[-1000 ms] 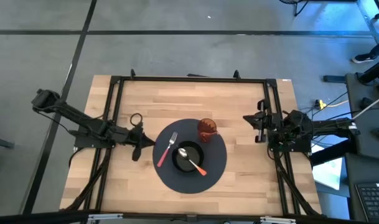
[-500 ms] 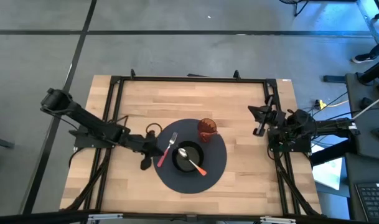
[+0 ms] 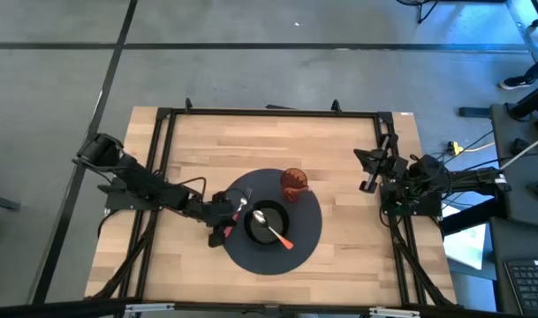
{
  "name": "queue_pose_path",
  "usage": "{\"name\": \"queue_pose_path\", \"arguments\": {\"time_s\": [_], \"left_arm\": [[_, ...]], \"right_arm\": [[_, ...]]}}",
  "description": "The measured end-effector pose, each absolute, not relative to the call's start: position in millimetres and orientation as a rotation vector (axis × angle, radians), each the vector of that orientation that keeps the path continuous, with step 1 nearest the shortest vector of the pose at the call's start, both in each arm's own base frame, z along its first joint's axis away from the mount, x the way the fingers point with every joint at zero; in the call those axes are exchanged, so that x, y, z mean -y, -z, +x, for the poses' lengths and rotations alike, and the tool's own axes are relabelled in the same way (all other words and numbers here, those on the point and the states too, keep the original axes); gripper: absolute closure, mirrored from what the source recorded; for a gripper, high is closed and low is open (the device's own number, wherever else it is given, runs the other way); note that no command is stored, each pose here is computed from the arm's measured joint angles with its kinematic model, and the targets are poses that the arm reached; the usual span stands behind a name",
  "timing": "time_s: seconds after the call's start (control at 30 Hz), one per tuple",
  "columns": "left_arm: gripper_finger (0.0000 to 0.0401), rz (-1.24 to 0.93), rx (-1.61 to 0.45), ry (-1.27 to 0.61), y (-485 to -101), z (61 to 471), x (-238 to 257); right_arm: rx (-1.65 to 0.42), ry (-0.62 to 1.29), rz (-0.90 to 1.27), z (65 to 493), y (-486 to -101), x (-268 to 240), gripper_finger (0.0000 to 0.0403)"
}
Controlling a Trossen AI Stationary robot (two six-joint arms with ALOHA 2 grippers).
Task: Pick & Place Utensil
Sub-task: Put the pink fork into the black bowl
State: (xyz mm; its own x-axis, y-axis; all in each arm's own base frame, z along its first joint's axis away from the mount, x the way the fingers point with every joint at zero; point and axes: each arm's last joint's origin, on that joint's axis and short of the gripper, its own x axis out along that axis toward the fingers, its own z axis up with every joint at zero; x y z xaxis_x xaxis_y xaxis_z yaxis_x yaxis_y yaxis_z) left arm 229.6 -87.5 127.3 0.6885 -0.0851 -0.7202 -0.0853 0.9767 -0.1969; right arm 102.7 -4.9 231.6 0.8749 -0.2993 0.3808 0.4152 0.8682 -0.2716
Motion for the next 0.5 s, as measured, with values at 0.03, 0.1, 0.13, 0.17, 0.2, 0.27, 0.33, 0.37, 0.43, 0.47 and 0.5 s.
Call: {"name": "queue_pose_path", "arguments": {"time_s": [0.03,0.1,0.13,0.17,0.2,0.27,0.33,0.37,0.43,0.47,0.5], "left_arm": [[0.0397,-0.220,-0.804,0.005,-128.0,230.2,87.8],[0.0397,-0.215,-0.790,0.012,-129.2,231.3,88.1],[0.0397,-0.215,-0.787,0.012,-129.4,231.6,87.9],[0.0397,-0.214,-0.785,0.008,-129.4,231.8,87.5],[0.0397,-0.213,-0.788,0.003,-129.1,231.9,86.5],[0.0397,-0.209,-0.808,-0.021,-127.5,231.3,83.0],[0.0397,-0.211,-0.821,-0.053,-126.2,231.2,78.7],[0.0397,-0.214,-0.822,-0.065,-126.0,231.6,76.6],[0.0397,-0.224,-0.829,-0.085,-125.5,232.8,71.2],[0.0397,-0.232,-0.833,-0.090,-125.3,233.4,68.6],[0.0398,-0.236,-0.833,-0.093,-125.3,234.1,66.5]], "right_arm": [[0.337,0.381,-0.353,102.7,-231.6,4.9,0.0393],[0.337,0.381,-0.354,102.7,-231.6,4.9,0.0393],[0.337,0.381,-0.354,102.7,-231.6,4.9,0.0393],[0.337,0.381,-0.354,102.7,-231.6,4.9,0.0393],[0.337,0.381,-0.353,102.7,-231.6,4.9,0.0393],[0.336,0.381,-0.354,102.7,-231.6,4.9,0.0393],[0.333,0.380,-0.355,102.9,-231.2,4.9,0.0393],[0.331,0.380,-0.355,102.9,-231.0,4.9,0.0393],[0.329,0.379,-0.355,103.0,-230.9,4.9,0.0393],[0.330,0.379,-0.354,103.0,-231.0,4.9,0.0393],[0.331,0.378,-0.347,103.0,-231.0,4.9,0.0393]]}}
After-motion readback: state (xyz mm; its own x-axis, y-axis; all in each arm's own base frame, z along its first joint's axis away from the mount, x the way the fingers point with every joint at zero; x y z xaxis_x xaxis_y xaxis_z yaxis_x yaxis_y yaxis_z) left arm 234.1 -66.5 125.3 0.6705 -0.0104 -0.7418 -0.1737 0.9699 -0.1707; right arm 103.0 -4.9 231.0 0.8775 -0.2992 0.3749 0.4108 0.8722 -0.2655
